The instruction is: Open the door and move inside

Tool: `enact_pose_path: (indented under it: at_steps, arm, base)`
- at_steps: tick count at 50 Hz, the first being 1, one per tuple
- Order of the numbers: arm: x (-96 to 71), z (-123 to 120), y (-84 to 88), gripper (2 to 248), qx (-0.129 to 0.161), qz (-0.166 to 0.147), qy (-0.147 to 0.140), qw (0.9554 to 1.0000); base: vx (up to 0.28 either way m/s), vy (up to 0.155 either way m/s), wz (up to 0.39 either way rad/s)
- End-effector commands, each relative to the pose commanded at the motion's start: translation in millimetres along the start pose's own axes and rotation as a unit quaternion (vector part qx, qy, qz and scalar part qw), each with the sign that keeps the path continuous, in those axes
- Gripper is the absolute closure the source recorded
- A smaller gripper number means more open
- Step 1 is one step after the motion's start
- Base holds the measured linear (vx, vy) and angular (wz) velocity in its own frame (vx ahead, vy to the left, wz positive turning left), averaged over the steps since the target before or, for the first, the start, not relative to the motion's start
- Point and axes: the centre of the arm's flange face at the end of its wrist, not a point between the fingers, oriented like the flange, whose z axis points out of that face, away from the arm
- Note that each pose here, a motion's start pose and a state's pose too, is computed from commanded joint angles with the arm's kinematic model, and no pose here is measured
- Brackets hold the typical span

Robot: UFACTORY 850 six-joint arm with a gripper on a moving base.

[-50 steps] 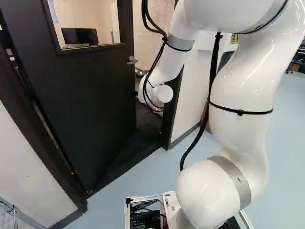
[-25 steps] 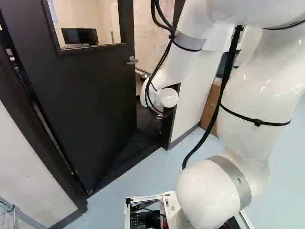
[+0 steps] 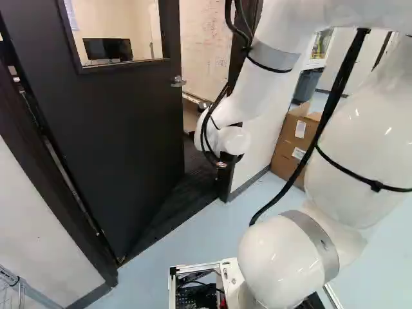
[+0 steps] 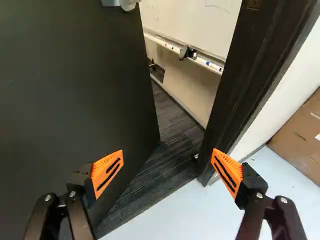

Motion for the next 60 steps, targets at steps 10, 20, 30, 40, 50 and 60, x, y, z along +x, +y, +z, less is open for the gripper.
enact_pose_path:
  at_steps: [10,20,30,40,50,60]
  arm:
    - [-9.2,-18.7,4.8,3,-0.001,0.001,0.004,1.0000]
    - [-14.4,-28.1,7.0,3,-0.001,0.001,0.005,1.0000]
    - [-14.9,-29.1,7.2,3,-0.001,0.001,0.005,1.0000]
    - [-14.9,-29.1,7.2,3,-0.001,0.001,0.005,1.0000]
    - [-14.9,-29.1,7.2,3,-0.001,0.001,0.005,1.0000]
    - [-14.9,-29.1,7.2,3,-0.001,0.001,0.005,1.0000]
  base:
    - [0.000,0.000,0.000]
    - [0.000,0.000,0.000]
    - [0.000,0.000,0.000]
    - [0.000,0.000,0.000]
    - [-0.030,0.007,0.056]
    - [0.002,0.025,0.129]
